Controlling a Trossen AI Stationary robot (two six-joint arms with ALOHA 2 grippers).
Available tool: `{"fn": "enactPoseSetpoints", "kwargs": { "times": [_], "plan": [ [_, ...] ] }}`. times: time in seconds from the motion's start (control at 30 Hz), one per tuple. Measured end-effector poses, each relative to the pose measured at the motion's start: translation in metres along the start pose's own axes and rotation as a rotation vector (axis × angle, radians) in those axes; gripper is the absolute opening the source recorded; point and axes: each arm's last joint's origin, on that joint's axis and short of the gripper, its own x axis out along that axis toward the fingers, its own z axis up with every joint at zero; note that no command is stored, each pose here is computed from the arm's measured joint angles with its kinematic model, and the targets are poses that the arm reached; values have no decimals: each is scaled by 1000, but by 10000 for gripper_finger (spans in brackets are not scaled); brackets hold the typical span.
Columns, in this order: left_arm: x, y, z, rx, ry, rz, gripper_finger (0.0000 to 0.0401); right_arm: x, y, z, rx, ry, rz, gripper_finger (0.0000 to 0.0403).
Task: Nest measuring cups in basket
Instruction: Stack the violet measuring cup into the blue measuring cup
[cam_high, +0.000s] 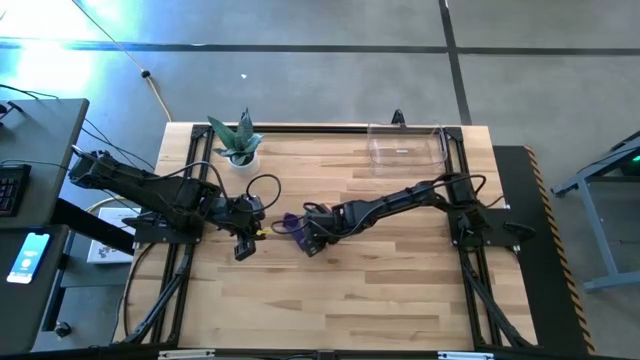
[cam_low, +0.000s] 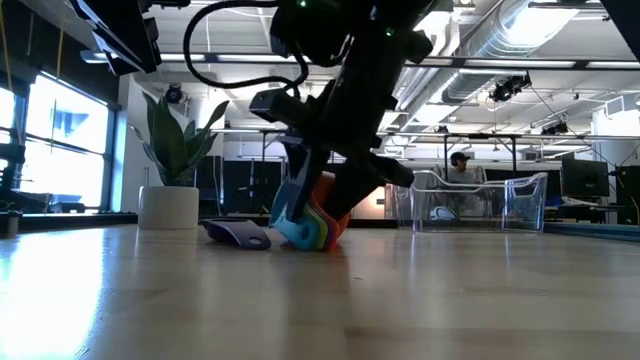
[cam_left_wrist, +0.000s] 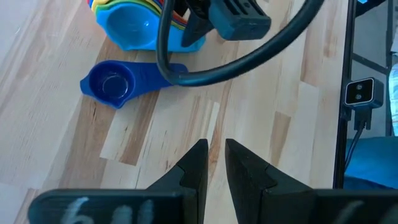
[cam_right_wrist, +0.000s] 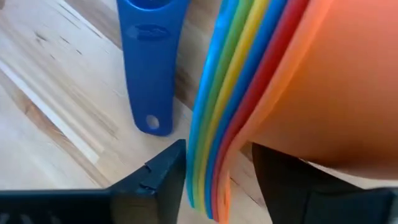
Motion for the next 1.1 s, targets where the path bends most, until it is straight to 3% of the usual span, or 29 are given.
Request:
{"fn": "enactPoseSetpoints", "kwargs": {
  "times": [0.47, 0.87, 1.1],
  "plan": [
    [0, 0, 0, 3, 2, 1, 46, 11, 3, -1, -27, 38, 57, 47],
    [0, 0, 0, 1, 10, -11, 46, 7, 12, 7, -104, 103, 254, 47],
    [0, -1, -1, -1, 34, -44, 46, -21, 1, 38, -177, 67, 336, 47]
  ]
}}
